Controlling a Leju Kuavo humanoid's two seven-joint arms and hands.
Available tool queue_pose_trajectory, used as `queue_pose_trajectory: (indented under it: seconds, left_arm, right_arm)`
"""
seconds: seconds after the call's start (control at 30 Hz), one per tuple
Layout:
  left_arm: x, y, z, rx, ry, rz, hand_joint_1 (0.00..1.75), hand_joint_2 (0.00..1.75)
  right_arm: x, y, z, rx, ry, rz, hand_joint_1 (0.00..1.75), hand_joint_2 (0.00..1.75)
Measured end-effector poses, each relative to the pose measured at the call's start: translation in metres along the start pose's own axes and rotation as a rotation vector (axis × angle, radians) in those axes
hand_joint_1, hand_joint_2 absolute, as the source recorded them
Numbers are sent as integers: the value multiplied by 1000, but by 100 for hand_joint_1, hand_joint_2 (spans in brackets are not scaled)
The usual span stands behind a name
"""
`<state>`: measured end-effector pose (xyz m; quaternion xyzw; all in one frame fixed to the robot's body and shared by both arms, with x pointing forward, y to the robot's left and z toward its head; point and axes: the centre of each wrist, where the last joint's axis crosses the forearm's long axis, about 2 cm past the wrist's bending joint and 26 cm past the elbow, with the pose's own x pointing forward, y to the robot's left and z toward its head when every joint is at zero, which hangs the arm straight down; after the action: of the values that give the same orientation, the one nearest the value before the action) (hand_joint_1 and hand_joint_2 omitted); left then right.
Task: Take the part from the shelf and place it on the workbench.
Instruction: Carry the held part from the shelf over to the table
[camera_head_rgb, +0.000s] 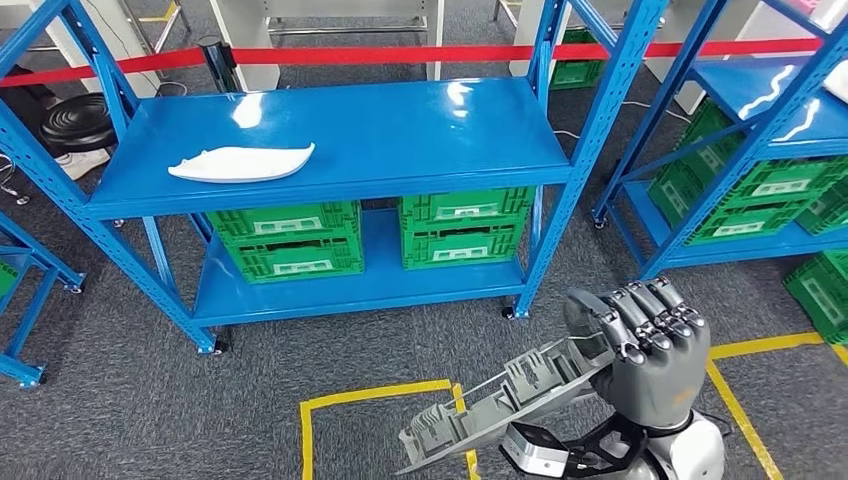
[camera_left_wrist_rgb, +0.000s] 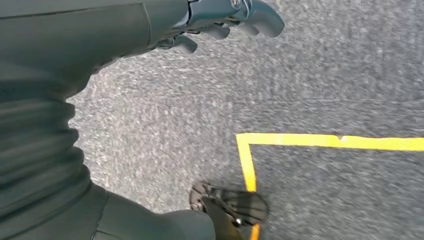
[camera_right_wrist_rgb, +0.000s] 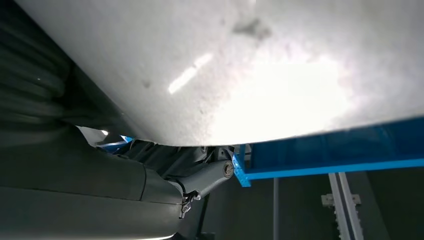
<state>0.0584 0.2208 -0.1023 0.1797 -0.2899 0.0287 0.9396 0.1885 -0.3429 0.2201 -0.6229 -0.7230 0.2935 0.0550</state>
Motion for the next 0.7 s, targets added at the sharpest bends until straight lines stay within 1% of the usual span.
queue_pose_trajectory:
  seconds: [0.23, 0.5, 0.7]
  left_arm:
    - [0, -2, 1, 3, -5, 13, 0, 175]
    - [-1, -1, 2, 17, 19, 14, 0, 175]
    - [2, -1, 0, 15, 12, 14, 0, 175]
  right_arm:
    - [5, 3, -6, -26, 24, -6, 175, 175]
    - [10, 10, -7, -23, 56, -18, 175, 175]
    - [8, 11, -6, -48, 76, -39, 175, 175]
